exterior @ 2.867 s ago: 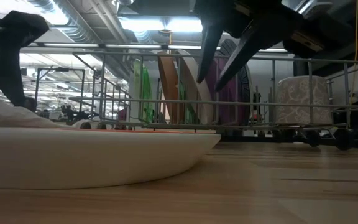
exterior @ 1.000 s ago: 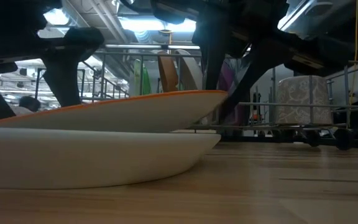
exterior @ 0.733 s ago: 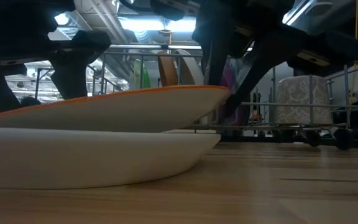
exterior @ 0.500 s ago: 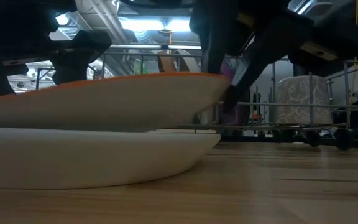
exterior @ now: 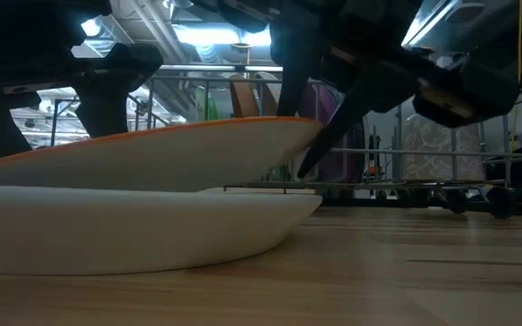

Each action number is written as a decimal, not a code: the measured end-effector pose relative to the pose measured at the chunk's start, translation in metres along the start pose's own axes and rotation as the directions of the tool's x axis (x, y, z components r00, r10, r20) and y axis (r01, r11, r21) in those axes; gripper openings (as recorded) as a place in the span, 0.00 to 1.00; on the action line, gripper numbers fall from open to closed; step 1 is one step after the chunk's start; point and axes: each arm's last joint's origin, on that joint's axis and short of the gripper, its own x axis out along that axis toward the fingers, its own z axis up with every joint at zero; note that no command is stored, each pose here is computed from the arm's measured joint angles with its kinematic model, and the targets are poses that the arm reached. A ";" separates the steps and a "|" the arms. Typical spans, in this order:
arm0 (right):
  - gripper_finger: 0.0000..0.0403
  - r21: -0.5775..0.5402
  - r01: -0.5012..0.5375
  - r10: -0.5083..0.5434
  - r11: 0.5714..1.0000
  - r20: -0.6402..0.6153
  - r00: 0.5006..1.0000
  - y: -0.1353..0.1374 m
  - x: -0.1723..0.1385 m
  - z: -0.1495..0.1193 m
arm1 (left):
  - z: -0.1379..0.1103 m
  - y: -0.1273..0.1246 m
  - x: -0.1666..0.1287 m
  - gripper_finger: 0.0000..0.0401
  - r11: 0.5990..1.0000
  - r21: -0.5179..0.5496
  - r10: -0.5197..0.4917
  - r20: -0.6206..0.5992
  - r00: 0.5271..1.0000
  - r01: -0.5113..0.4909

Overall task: Sort dishes
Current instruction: Put the orange plate into the dish rack

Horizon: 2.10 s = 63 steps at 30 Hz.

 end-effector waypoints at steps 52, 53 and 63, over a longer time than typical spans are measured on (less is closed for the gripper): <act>0.04 -0.142 -0.216 0.196 0.966 -0.140 0.970 0.018 0.003 -0.008 | 0.008 0.014 -0.066 0.41 0.990 -0.138 0.060 0.173 0.983 -0.036; 0.04 -0.142 -0.217 0.198 0.966 -0.139 0.970 0.019 0.002 -0.008 | 0.009 0.015 -0.068 0.40 0.989 -0.142 0.063 0.178 0.982 -0.038; 0.03 -0.211 -0.213 0.187 0.954 -0.136 0.973 0.027 -0.010 -0.009 | 0.002 0.016 -0.081 0.31 0.982 -0.190 0.045 0.170 0.984 -0.013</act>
